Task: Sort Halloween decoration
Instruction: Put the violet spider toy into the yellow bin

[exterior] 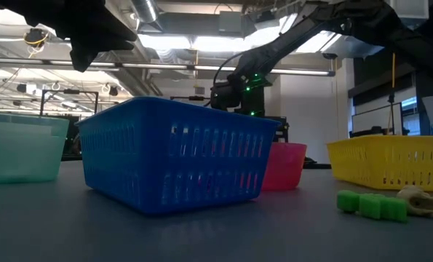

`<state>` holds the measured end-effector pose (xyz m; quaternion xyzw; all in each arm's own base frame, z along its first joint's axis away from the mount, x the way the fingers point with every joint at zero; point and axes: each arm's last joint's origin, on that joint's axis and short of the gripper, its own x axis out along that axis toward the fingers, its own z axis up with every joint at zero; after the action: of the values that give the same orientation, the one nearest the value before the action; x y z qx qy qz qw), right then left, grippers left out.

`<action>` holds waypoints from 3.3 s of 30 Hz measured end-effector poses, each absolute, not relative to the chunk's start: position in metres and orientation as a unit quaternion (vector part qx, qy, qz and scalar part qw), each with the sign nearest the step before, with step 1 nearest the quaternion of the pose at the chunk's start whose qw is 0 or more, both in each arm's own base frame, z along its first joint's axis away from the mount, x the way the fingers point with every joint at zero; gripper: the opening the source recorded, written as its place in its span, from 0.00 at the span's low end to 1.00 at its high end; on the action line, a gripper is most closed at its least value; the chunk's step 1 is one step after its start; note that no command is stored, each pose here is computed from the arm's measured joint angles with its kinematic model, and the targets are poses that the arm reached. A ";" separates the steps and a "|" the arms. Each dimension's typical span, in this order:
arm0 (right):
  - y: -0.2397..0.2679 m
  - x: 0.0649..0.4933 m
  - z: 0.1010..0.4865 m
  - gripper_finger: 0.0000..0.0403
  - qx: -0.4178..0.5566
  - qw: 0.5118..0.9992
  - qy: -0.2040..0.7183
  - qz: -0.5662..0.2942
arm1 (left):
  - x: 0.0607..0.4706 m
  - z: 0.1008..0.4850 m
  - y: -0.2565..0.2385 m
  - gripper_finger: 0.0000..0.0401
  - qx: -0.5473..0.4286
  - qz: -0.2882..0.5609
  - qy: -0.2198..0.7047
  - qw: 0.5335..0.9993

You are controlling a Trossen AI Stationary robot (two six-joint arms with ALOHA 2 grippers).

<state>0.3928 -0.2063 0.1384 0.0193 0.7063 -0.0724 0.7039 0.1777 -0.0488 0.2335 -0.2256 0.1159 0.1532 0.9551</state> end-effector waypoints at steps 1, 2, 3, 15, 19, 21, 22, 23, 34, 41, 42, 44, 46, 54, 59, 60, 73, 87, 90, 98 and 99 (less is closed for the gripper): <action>-0.206 0.393 0.138 0.23 0.020 0.704 0.706 -0.072 | 0.178 0.233 -0.049 0.19 -0.226 0.153 0.116 0.955; -0.206 0.393 0.138 0.21 0.019 0.704 0.706 -0.072 | 0.178 0.233 -0.049 0.19 -0.226 0.153 0.116 0.955; -0.206 0.393 0.138 0.18 0.019 0.704 0.707 -0.071 | 0.178 0.233 -0.049 0.19 -0.226 0.153 0.116 0.955; -0.206 0.393 0.137 0.07 0.019 0.704 0.706 -0.071 | 0.178 0.233 -0.049 0.19 -0.226 0.153 0.116 0.955; -0.206 0.393 0.137 0.07 0.019 0.704 0.706 -0.071 | 0.178 0.233 -0.049 0.19 -0.226 0.153 0.116 0.955; -0.206 0.393 0.137 0.07 0.019 0.704 0.706 -0.071 | 0.178 0.233 -0.049 0.19 -0.226 0.152 0.116 0.955; -0.206 0.393 0.137 0.07 0.019 0.704 0.706 -0.071 | 0.178 0.234 -0.049 0.19 -0.226 0.150 0.117 0.955; -0.206 0.393 0.137 0.07 0.019 0.704 0.706 -0.071 | 0.178 0.233 -0.049 0.19 -0.227 0.145 0.119 0.956; -0.206 0.393 0.137 0.07 0.019 0.703 0.708 -0.071 | 0.178 0.233 -0.050 0.19 -0.225 0.140 0.122 0.956; -0.206 0.393 0.137 0.01 0.016 0.701 0.709 -0.074 | 0.178 0.233 -0.050 0.19 -0.224 0.140 0.122 0.957; -0.206 0.393 0.137 0.01 0.016 0.701 0.709 -0.074 | 0.178 0.233 -0.050 0.19 -0.224 0.140 0.122 0.957; -0.206 0.393 0.137 0.02 0.017 0.701 0.709 -0.075 | 0.178 0.233 -0.050 0.19 -0.224 0.140 0.122 0.957; -0.206 0.393 0.137 0.01 0.017 0.701 0.709 -0.075 | 0.178 0.233 -0.050 0.19 -0.225 0.133 0.125 0.957; -0.206 0.392 0.139 0.00 0.017 0.702 0.708 -0.076 | 0.178 0.233 -0.051 0.19 -0.219 0.120 0.131 0.960; -0.201 0.391 0.150 0.00 0.013 0.706 0.704 -0.076 | 0.178 0.233 -0.051 0.19 -0.214 0.120 0.131 0.960; -0.200 0.390 0.153 0.00 0.013 0.706 0.704 -0.075 | 0.178 0.233 -0.051 0.19 -0.214 0.120 0.131 0.960; -0.137 0.392 0.203 0.00 -0.017 0.702 0.711 -0.028 | 0.178 0.233 -0.051 0.19 -0.214 0.120 0.131 0.960; -0.009 0.377 0.271 0.00 -0.041 0.722 0.690 0.015 | 0.178 0.233 -0.051 0.19 -0.215 0.120 0.131 0.960; 0.022 0.367 0.284 0.00 -0.042 0.726 0.687 0.019 | 0.178 0.233 -0.051 0.19 -0.216 0.117 0.132 0.960; 0.101 0.338 0.303 0.00 -0.091 0.750 0.649 -0.090 | 0.177 0.233 -0.055 0.19 -0.215 0.107 0.133 0.962; 0.110 0.335 0.304 0.00 -0.102 0.755 0.638 -0.108 | 0.177 0.234 -0.055 0.19 -0.215 0.106 0.132 0.962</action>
<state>0.3346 0.1104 0.3039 -0.1023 0.6385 -0.1079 0.7552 0.1771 -0.0550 0.2337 -0.2154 0.1323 0.1056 0.9617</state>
